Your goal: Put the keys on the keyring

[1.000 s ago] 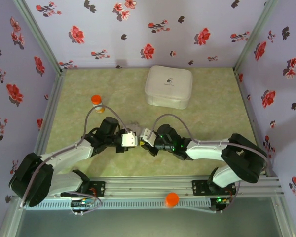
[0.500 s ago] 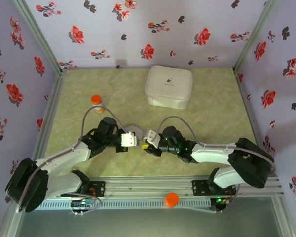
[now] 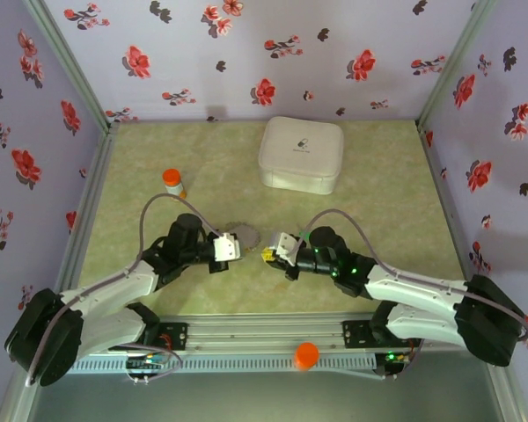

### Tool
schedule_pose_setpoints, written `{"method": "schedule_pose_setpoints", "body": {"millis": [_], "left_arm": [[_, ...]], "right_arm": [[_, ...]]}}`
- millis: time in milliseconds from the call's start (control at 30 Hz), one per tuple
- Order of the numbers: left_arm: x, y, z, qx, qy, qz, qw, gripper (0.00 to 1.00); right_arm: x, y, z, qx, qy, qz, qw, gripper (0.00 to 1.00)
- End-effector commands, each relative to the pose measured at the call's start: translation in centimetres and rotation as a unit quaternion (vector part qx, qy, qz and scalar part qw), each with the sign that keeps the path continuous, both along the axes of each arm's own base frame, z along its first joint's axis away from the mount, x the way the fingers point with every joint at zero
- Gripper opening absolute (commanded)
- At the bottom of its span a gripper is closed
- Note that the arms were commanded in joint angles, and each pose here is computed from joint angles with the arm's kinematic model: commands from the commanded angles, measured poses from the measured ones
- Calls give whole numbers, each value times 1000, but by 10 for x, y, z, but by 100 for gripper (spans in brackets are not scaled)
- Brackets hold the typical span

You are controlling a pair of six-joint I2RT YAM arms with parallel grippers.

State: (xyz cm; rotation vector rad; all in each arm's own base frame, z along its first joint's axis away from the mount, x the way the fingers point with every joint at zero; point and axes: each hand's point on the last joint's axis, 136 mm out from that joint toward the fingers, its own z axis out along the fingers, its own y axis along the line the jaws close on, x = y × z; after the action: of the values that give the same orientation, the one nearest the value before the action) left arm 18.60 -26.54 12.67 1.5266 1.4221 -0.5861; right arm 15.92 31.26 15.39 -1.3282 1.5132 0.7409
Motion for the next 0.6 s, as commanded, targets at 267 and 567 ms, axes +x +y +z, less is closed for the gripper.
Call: {"method": "schedule_pose_setpoints", "body": {"millis": [267,567], "left_arm": [[-11,-9,27,-68,1,-23,997,0],[-20,-7,27,-65,-2,-38,997,0]], "right_arm": [[13,21,-16,-5,-1,4,1000,17],[14,16,-5,12,-21,0,1000,20]]}}
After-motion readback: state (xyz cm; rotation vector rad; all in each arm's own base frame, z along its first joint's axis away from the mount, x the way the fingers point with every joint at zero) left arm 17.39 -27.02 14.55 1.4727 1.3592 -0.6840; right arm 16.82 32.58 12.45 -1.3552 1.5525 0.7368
